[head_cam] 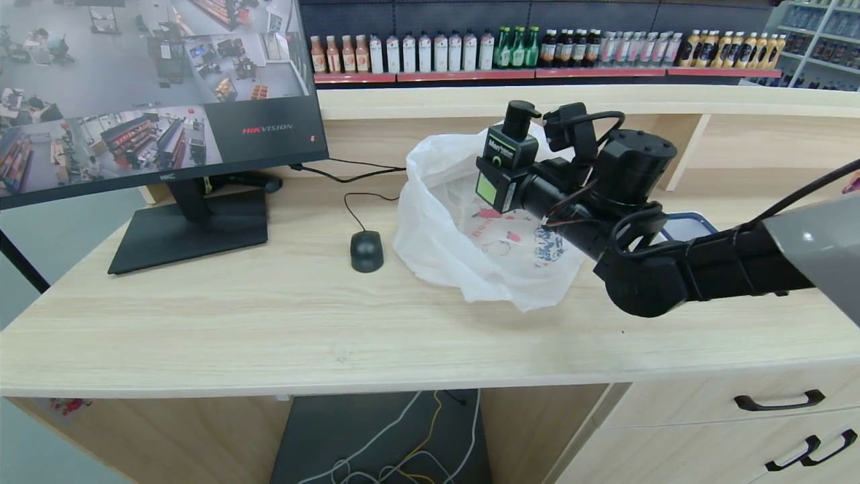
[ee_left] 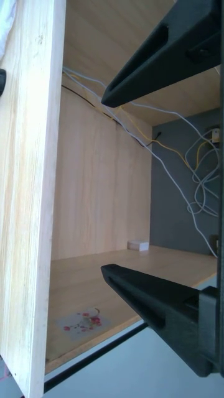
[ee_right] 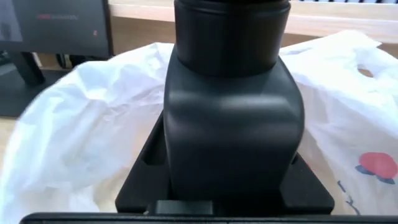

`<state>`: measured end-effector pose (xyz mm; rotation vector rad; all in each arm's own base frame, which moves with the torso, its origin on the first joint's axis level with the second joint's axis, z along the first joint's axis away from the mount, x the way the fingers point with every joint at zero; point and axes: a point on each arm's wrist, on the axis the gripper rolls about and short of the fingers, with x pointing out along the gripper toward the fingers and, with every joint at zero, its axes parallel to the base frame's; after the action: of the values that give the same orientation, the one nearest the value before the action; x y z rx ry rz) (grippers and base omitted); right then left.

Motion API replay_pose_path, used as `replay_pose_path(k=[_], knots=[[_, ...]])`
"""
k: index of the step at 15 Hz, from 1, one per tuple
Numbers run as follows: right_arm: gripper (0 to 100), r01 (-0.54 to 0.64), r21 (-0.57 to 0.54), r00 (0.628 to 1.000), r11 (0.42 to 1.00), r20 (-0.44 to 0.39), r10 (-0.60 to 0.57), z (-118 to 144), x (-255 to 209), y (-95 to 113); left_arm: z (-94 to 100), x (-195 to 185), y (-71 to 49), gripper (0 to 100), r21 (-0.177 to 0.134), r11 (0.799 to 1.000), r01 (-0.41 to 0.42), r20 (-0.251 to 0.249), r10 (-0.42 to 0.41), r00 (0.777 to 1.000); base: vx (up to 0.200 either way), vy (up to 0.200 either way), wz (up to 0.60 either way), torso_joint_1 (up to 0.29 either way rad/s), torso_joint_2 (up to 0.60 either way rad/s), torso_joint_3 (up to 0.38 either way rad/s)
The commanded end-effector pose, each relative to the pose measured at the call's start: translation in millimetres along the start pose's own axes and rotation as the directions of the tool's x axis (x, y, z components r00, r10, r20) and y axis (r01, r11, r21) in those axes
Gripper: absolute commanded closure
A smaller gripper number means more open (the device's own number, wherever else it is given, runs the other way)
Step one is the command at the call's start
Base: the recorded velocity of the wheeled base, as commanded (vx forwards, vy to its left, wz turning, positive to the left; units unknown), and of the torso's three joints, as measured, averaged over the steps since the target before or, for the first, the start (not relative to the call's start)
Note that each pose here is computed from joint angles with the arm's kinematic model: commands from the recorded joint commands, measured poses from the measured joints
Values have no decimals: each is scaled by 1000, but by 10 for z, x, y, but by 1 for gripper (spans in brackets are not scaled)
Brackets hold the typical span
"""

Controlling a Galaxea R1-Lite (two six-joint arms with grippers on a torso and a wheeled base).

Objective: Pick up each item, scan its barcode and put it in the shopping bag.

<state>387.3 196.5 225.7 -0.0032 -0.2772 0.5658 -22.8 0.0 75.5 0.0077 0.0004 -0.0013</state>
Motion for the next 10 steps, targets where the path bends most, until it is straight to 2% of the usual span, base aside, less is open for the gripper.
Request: replay_pose_path(k=[1, 3, 10], knots=[[100, 5, 1, 1000, 1000, -29, -5, -221, 137, -34, 0, 0, 0, 0, 0, 1000, 0, 0, 0, 1000, 0, 0, 0, 0, 0, 0], [100, 31, -12, 998, 999, -46, -32, -359, 181, -134, 0, 0, 0, 0, 0, 1000, 0, 0, 0, 1000, 0, 0, 0, 0, 0, 0], [100, 29, -19, 997, 999, -68, -30, -598, 247, -119, 0, 0, 0, 0, 0, 1000, 0, 0, 0, 1000, 0, 0, 0, 0, 0, 0]])
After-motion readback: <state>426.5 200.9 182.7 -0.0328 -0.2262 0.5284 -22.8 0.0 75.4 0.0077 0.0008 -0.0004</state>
